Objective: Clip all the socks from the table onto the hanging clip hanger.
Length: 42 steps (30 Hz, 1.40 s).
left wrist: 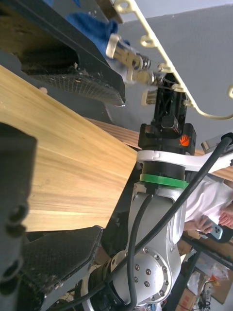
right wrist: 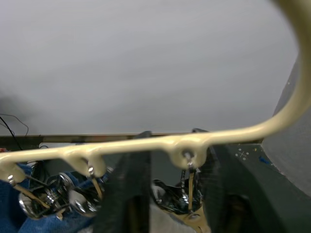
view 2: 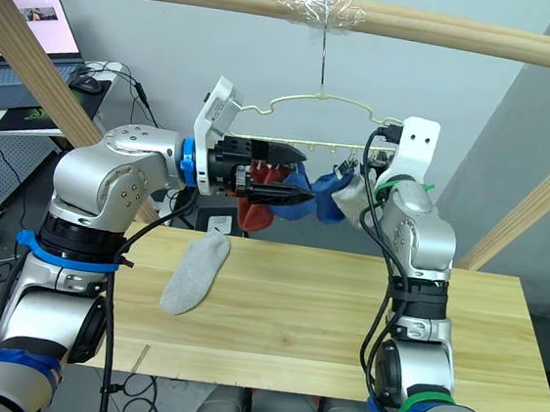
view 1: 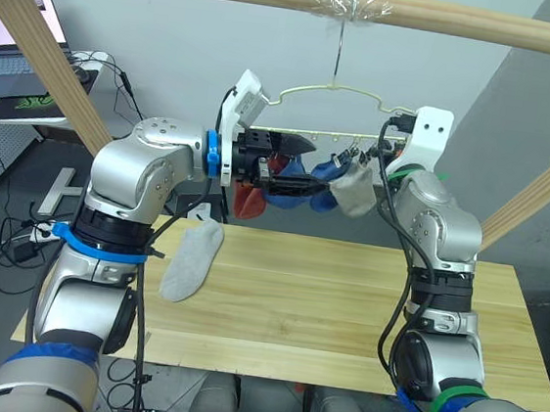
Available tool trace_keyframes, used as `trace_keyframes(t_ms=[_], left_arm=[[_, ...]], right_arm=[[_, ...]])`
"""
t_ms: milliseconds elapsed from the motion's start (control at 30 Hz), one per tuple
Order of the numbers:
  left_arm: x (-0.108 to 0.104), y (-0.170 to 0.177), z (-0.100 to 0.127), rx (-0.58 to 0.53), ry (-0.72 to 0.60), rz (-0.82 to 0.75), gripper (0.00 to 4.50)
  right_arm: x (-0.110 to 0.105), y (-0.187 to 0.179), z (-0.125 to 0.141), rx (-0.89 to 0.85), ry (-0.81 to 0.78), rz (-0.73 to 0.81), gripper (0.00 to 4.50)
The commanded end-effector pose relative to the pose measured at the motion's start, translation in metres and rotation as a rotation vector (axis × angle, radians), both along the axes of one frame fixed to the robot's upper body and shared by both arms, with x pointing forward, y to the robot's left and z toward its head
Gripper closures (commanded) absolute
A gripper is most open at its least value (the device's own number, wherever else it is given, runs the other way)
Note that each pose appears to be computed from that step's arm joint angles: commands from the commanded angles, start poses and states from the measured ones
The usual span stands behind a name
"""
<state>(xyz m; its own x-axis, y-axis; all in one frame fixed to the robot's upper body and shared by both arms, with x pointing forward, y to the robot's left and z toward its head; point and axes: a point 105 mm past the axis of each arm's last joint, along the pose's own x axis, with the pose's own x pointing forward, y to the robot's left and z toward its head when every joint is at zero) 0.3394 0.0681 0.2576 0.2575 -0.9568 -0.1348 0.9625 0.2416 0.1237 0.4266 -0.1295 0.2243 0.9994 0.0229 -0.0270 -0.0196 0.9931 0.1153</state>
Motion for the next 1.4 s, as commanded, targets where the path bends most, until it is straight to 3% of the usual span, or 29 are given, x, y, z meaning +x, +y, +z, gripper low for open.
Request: trace_keyframes(t_ms=[33,400,833,1200,1400], left_arm=[[-0.004,0.0,0.009,-0.011,-0.049,-0.012,0.0],[0.004,0.005,-0.006,0.005,-0.032,0.048,0.0],[0.057,0.1,-0.12,0.222,0.074,0.565,0.0],[0.059,0.163,-0.187,0.379,0.212,0.767,0.0],[0.059,0.175,-0.203,0.404,0.248,0.812,0.0]], right_arm=[[-0.001,-0.006,0.019,-0.003,-0.062,-0.03,4.39],[-0.002,-0.01,0.017,-0.001,-0.05,-0.045,4.45],[-0.006,-0.009,0.021,0.016,-0.051,-0.038,4.45],[-0.01,-0.01,0.02,0.022,-0.047,-0.04,4.45],[-0.012,-0.012,0.02,0.02,-0.045,-0.047,4.45]])
